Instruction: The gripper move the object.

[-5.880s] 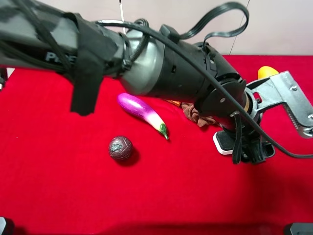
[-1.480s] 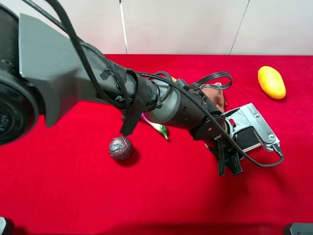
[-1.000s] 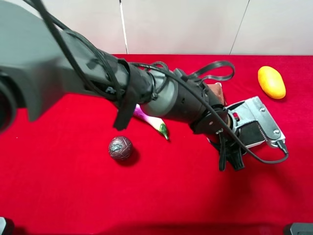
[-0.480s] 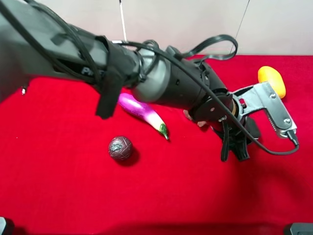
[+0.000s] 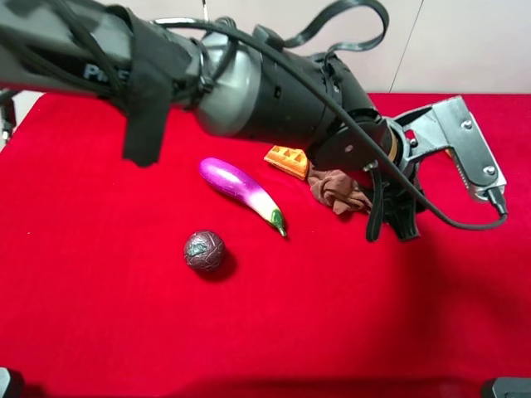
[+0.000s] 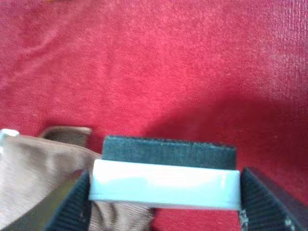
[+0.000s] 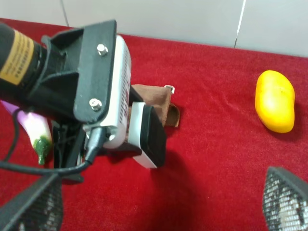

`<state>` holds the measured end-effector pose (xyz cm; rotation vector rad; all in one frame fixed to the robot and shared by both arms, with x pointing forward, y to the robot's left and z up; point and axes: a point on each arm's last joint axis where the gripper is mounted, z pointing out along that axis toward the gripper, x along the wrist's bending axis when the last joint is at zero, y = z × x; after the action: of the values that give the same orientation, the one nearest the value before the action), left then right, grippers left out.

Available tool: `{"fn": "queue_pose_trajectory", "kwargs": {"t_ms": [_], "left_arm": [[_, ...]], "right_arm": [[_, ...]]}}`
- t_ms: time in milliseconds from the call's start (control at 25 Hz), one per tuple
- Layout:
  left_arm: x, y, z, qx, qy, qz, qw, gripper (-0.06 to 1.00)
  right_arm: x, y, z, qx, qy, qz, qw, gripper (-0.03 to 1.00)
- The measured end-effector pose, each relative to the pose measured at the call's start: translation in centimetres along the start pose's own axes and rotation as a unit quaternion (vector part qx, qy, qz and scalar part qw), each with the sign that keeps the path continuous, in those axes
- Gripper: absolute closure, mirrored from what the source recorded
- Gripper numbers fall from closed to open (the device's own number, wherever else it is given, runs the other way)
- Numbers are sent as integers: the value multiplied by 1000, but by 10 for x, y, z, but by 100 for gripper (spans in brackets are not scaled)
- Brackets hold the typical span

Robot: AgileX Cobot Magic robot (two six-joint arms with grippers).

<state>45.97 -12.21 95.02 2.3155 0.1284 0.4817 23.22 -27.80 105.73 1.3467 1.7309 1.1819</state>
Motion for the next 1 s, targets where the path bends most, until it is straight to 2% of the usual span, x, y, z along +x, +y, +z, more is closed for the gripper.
{"fn": "queue_pose_trajectory", "kwargs": {"t_ms": [680,1000], "left_arm": [[48,19,-50,-17,56,18,998,32],[81,10,-70,12,87,1,996,32]], "right_arm": [[0,0,0,0,0,0,1000,34],[0,0,0,0,0,0,1000,34]]}}
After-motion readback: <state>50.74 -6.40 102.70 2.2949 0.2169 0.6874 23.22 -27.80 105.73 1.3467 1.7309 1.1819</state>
